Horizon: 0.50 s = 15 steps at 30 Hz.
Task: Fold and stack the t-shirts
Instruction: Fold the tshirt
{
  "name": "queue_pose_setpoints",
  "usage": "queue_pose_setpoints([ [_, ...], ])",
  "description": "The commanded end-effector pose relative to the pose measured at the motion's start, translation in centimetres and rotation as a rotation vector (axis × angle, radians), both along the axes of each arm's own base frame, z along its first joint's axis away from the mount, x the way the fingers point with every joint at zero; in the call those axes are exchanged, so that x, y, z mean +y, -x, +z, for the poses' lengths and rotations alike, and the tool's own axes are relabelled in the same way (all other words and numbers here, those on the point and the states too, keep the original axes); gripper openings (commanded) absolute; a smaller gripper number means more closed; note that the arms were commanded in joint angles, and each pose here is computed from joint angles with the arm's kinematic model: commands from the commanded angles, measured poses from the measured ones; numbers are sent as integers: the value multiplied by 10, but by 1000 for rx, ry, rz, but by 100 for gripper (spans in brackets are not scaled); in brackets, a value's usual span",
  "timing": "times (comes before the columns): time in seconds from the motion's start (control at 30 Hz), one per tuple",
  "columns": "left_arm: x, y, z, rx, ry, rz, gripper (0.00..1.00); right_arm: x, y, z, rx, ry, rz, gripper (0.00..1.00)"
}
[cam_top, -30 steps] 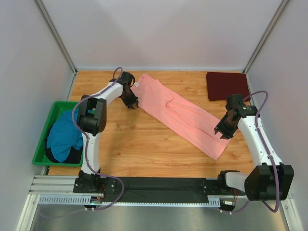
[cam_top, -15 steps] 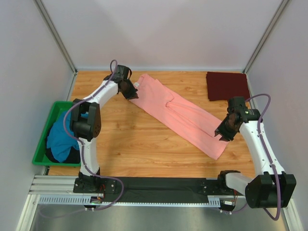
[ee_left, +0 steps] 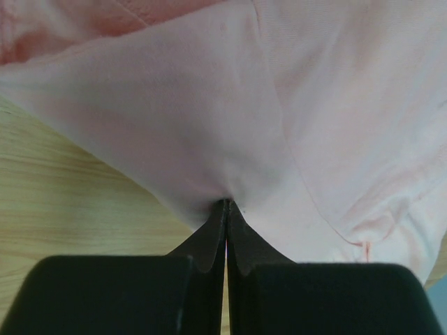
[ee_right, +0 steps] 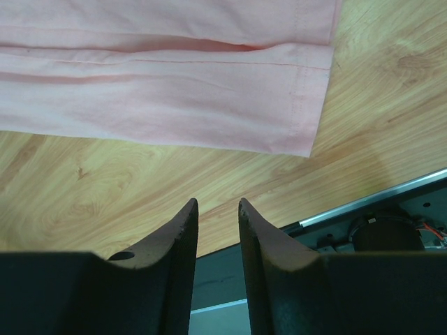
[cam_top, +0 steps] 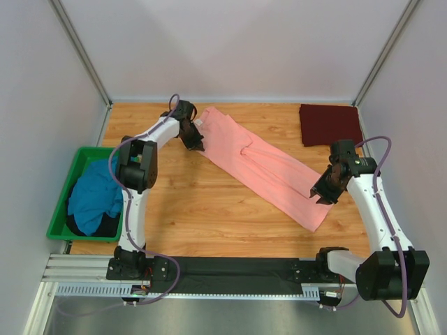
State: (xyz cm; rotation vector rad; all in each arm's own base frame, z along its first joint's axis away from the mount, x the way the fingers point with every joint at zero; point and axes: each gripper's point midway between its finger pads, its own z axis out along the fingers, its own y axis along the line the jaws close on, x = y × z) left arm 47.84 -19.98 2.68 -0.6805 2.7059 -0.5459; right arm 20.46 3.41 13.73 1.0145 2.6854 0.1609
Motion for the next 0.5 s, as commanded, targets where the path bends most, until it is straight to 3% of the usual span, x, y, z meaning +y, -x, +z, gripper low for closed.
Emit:
queue_pose_setpoints([
  [0.0,16,-3,-3,29,-86,-6,0,5,-9,11,-46,-17,14,31],
  [0.17,39,4,-3,81,-218,3,0,3,-10,18,-52,-7,28,31],
  [0.47,58,-21,-6,45,-208,38,0,11,-6,-3,9,-25,85,32],
])
